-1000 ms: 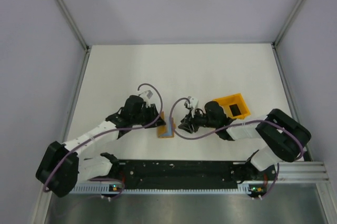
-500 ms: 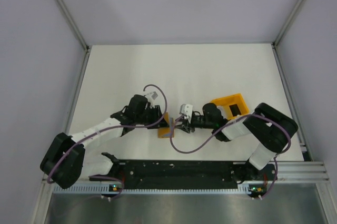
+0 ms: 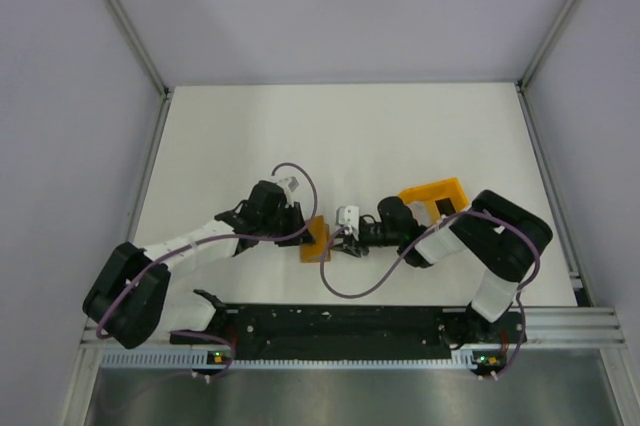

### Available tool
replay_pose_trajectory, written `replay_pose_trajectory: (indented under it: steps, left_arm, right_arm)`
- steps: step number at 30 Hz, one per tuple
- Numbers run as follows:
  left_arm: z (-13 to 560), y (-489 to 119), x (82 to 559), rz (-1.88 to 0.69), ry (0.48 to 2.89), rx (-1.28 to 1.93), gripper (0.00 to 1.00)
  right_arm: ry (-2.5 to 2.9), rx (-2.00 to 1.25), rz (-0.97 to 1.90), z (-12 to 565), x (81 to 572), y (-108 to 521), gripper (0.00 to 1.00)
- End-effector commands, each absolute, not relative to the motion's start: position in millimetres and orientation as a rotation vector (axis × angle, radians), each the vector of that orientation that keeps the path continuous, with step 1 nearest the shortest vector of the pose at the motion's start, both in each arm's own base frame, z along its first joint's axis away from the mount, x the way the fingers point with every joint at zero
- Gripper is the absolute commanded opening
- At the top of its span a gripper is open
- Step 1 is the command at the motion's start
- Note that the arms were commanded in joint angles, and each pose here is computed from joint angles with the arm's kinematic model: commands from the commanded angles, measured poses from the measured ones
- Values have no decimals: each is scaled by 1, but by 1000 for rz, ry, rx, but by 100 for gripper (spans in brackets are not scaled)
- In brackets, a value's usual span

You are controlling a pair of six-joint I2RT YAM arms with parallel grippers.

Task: Put the credit cards into the card holder
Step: Close the card holder at the center of the board.

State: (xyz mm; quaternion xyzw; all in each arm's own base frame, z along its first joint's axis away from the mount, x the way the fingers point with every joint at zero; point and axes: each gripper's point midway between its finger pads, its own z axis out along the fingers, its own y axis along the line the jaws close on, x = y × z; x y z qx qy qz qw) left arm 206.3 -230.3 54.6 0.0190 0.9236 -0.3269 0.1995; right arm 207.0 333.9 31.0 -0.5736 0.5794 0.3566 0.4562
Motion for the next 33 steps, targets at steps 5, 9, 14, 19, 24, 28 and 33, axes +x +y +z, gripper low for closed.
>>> replay_pose_trajectory:
  steps: [5, 9, 14, 19, 24, 28, 33]
  left_arm:
    - [51, -231, 212, -892, 2563, 66, 15]
    - [49, -229, 211, -881, 2570, 66, 13]
    - [45, -224, 211, -837, 2584, 68, 10]
    - [40, -214, 211, -759, 2600, 61, 6]
    - [41, -212, 213, -740, 2603, 77, 6]
    - [37, -212, 212, -736, 2610, 78, 6]
    - [31, -211, 212, -729, 2621, 74, 5]
  right_arm:
    - [1340, -1485, 857, 37, 215, 355, 35]
    - [1352, -1505, 852, 34, 219, 359, 36]
    - [1361, -1598, 835, 29, 214, 353, 41]
    - [1341, -1629, 802, 28, 214, 350, 47]
    - [1337, -1650, 850, 27, 215, 355, 48]
    - [1356, -1720, 953, 17, 206, 361, 42]
    - [1375, -1726, 985, 15, 203, 361, 22]
